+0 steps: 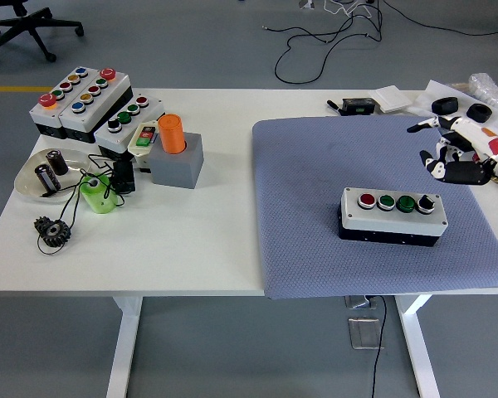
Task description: Pick up the button,place it on the desk,press the button,press the button
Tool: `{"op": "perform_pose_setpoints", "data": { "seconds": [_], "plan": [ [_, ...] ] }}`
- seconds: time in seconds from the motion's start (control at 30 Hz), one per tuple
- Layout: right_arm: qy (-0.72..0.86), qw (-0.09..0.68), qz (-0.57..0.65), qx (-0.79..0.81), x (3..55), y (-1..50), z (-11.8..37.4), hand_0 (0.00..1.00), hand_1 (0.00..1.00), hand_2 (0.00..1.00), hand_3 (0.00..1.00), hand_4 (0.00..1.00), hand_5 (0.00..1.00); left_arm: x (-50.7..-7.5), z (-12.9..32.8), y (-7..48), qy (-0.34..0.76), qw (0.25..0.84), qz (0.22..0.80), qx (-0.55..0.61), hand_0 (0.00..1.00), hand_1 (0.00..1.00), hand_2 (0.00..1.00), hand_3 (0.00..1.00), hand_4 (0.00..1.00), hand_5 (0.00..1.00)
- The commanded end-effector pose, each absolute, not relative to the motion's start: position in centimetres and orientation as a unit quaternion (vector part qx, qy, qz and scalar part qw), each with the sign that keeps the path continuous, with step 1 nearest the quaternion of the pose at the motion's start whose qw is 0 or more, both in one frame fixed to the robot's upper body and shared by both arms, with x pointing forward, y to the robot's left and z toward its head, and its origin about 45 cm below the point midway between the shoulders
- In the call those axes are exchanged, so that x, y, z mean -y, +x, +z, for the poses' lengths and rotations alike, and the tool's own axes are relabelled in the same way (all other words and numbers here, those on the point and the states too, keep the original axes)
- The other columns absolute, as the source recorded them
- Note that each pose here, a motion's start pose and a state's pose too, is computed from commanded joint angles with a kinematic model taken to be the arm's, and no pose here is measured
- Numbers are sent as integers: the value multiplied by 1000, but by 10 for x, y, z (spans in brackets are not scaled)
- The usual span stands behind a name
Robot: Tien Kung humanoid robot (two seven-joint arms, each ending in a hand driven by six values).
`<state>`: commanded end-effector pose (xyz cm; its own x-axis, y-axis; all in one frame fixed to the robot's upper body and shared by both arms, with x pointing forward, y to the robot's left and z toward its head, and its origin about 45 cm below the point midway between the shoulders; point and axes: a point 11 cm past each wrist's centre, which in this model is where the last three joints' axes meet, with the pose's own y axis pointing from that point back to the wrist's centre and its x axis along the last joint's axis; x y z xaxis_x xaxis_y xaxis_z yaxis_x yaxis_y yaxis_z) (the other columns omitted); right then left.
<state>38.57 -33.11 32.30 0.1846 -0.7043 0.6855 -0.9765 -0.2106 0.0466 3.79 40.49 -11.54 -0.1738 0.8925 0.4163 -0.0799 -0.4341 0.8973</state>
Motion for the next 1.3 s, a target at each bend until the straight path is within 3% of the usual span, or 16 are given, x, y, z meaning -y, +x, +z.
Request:
{"op": "perform_pose_setpoints", "data": {
  "seconds": [0.17,0.2,0.53,1.0,1.3],
  "plan": [
    [682,104,226,688,384,396,355,307,193,451,987,689,360,-404,-116,36,531,368,660,-385,624,587,567,547,304,998],
    [665,74,219,710,398,397,359,780,773,906,902,719,443,-404,-116,35,531,367,659,-386,624,587,567,545,304,998],
    [620,-17,33,783,461,402,309,810,797,878,885,696,432,-403,-117,25,540,366,651,-388,624,587,567,545,304,998],
    [590,-183,-199,761,469,399,282,829,802,863,860,658,507,-403,-117,29,531,363,659,-390,624,586,568,545,303,998],
    [594,-184,-210,755,468,398,278,832,802,857,852,652,516,-402,-117,31,529,364,660,-390,624,586,567,545,303,998]
  ]
}}
